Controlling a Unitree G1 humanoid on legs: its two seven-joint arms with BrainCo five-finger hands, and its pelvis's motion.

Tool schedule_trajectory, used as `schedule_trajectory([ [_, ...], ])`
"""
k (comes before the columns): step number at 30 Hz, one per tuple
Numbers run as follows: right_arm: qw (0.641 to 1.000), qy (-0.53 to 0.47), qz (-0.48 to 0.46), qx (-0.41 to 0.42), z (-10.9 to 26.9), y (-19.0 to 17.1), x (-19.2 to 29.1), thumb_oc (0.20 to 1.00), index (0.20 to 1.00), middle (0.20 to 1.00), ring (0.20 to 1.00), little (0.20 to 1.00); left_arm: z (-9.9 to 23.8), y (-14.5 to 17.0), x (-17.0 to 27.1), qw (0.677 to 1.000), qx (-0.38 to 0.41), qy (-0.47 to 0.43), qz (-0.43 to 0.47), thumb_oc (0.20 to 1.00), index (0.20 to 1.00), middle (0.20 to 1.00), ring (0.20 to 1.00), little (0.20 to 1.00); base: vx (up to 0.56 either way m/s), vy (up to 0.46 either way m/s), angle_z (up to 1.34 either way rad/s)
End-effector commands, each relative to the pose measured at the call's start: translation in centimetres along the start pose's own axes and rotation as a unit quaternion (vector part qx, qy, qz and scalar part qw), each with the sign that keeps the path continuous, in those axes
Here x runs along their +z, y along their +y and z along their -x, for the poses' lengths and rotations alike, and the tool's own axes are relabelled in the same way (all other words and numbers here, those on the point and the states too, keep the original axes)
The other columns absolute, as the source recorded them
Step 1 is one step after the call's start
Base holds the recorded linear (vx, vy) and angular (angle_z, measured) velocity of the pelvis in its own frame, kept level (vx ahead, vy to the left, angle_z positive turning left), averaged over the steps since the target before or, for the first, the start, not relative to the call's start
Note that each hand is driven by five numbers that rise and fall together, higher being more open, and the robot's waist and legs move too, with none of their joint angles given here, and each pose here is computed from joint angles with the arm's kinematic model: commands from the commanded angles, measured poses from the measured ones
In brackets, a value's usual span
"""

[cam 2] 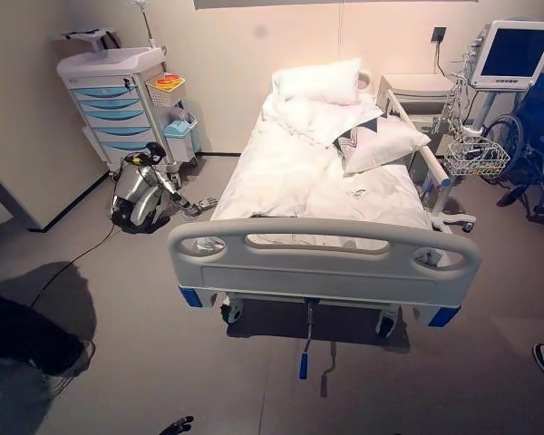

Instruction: Raise the hospital bed

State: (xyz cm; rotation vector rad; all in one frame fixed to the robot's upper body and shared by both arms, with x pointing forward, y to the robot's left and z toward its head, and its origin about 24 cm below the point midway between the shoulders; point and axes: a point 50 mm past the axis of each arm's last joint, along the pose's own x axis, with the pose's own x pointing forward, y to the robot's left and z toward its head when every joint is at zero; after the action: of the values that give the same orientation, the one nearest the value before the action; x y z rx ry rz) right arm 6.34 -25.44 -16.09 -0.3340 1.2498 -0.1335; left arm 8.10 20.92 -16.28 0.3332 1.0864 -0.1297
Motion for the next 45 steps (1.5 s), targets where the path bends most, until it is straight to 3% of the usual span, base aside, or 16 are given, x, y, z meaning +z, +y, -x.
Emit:
schedule_trajectory([
  [1, 0.999, -0.044, -0.028, 0.001, -0.5, 0.4, 3.7, 1.0, 1.0, 1.0, 1.0, 1.0, -0.9, 1.5, 2.9, 0.999, 0.024, -0.029, 0.015, 1.0, 1.0, 1.0, 1.0, 1.0, 0.0, 0.0, 0.0],
  [13, 0.997, -0.051, -0.051, -0.002, -0.6, 0.2, 4.2, 1.0, 1.0, 1.0, 1.0, 1.0, -0.9, 1.6, 3.1, 0.999, 0.025, -0.033, 0.024, 1.0, 1.0, 1.0, 1.0, 1.0, 0.0, 0.0, 0.0],
  [19, 0.98, -0.152, -0.123, -0.019, -0.4, -0.7, 11.2, 1.0, 1.0, 1.0, 1.0, 1.0, -0.6, 4.6, 10.2, 0.976, 0.077, -0.187, 0.082, 1.0, 1.0, 1.0, 1.0, 1.0, -0.17, 0.0, -0.03],
  [23, 0.952, -0.256, -0.165, -0.01, 1.1, -0.9, 17.4, 1.0, 1.0, 1.0, 1.0, 1.0, 2.1, 7.0, 16.7, 0.925, 0.09, -0.348, 0.126, 1.0, 1.0, 1.0, 1.0, 1.0, -0.15, -0.014, -0.01],
  [30, 0.895, -0.41, -0.174, 0.018, 5.5, -1.0, 25.9, 1.0, 1.0, 1.0, 1.0, 1.0, 9.8, 8.1, 24.9, 0.824, 0.066, -0.557, 0.081, 1.0, 1.0, 1.0, 1.0, 1.0, -0.14, -0.009, -0.02],
  [40, 0.826, -0.522, -0.207, 0.042, 11.4, -1.0, 34.2, 1.0, 1.0, 1.0, 1.0, 1.0, 19.2, 7.2, 30.9, 0.678, 0.034, -0.734, 0.02, 1.0, 1.0, 1.0, 1.0, 1.0, -0.09, 0.007, -0.06],
  [42, 0.821, -0.531, -0.208, 0.039, 12.0, -1.1, 34.8, 1.0, 1.0, 1.0, 1.0, 1.0, 19.9, 7.1, 31.2, 0.665, 0.032, -0.746, 0.024, 1.0, 1.0, 1.0, 1.0, 1.0, -0.03, 0.005, 0.05],
  [43, 0.804, -0.55, -0.22, 0.041, 13.4, -1.4, 36.4, 1.0, 1.0, 1.0, 1.0, 1.0, 21.9, 6.8, 31.8, 0.628, 0.028, -0.777, 0.021, 1.0, 1.0, 1.0, 1.0, 1.0, -0.02, 0.015, 0.05],
  [45, 0.79, -0.561, -0.241, 0.049, 14.4, -1.5, 37.4, 1.0, 1.0, 1.0, 1.0, 1.0, 23.2, 6.4, 32.4, 0.604, 0.022, -0.797, 0.014, 1.0, 1.0, 1.0, 1.0, 1.0, -0.01, 0.008, 0.05],
])
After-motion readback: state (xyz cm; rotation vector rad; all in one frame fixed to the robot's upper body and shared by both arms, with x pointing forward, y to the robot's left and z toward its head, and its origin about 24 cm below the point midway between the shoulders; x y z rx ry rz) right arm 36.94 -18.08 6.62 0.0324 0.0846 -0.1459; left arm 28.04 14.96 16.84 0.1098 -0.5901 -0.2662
